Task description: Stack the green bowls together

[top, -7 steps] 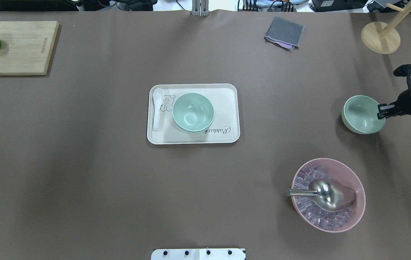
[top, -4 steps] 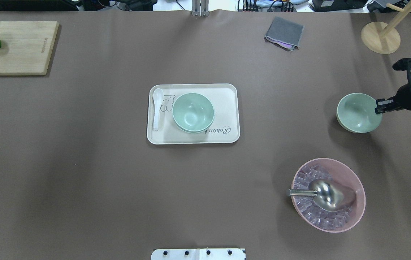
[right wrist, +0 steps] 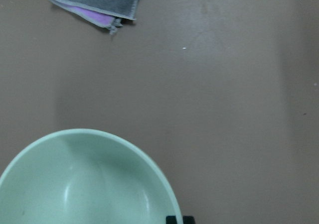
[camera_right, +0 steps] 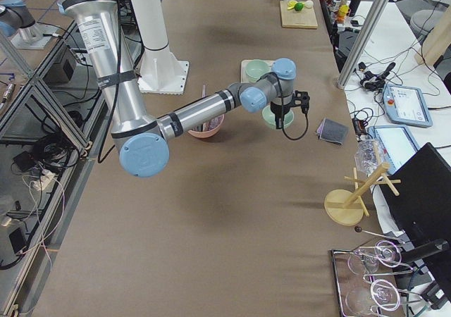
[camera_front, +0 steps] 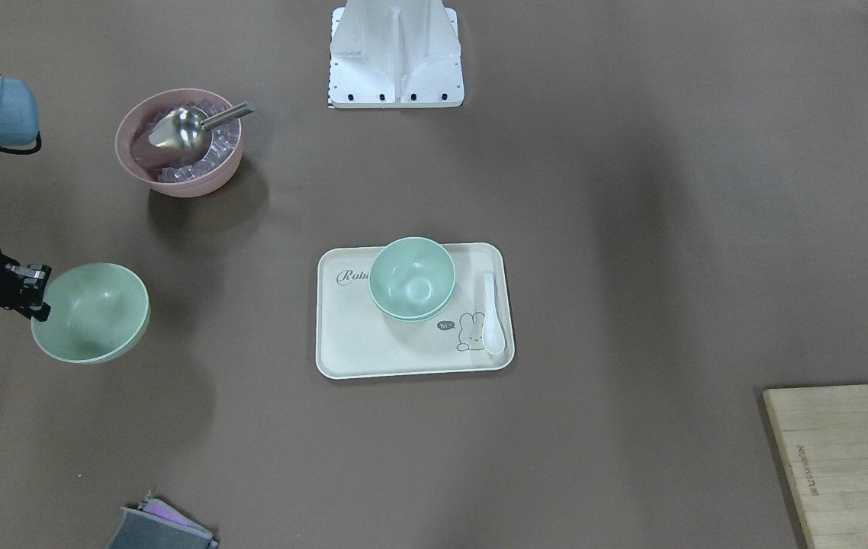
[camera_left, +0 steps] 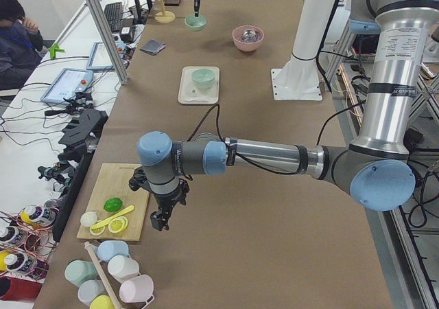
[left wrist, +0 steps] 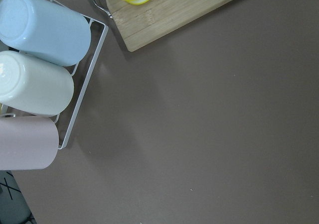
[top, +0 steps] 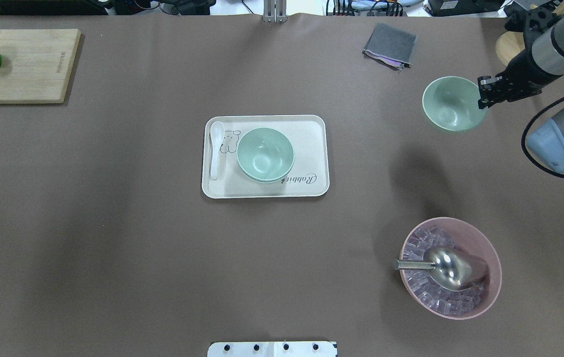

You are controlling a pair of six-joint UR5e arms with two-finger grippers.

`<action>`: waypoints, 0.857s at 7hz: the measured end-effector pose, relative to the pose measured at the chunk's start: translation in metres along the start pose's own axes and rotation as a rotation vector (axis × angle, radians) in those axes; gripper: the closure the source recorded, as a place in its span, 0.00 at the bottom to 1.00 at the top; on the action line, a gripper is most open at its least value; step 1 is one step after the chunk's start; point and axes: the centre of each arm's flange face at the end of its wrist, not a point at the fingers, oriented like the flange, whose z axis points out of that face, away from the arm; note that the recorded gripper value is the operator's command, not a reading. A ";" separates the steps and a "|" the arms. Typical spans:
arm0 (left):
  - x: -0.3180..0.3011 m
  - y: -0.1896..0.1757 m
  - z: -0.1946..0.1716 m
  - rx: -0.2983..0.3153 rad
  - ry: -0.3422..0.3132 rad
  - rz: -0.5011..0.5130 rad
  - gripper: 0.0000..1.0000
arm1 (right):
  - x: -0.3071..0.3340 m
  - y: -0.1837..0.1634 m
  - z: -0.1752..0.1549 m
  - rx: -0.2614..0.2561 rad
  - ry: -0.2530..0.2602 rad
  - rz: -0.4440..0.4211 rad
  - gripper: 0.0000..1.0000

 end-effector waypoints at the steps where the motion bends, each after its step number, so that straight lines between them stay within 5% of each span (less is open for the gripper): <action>1: 0.000 0.004 0.004 -0.001 0.017 -0.040 0.01 | -0.052 0.009 -0.005 -0.004 -0.019 0.086 1.00; 4: 0.009 0.012 0.010 0.023 0.103 -0.398 0.01 | -0.167 0.072 0.003 0.021 -0.059 0.201 1.00; 6: 0.011 0.020 0.016 0.020 0.130 -0.455 0.01 | -0.222 0.104 0.012 0.015 -0.083 0.206 1.00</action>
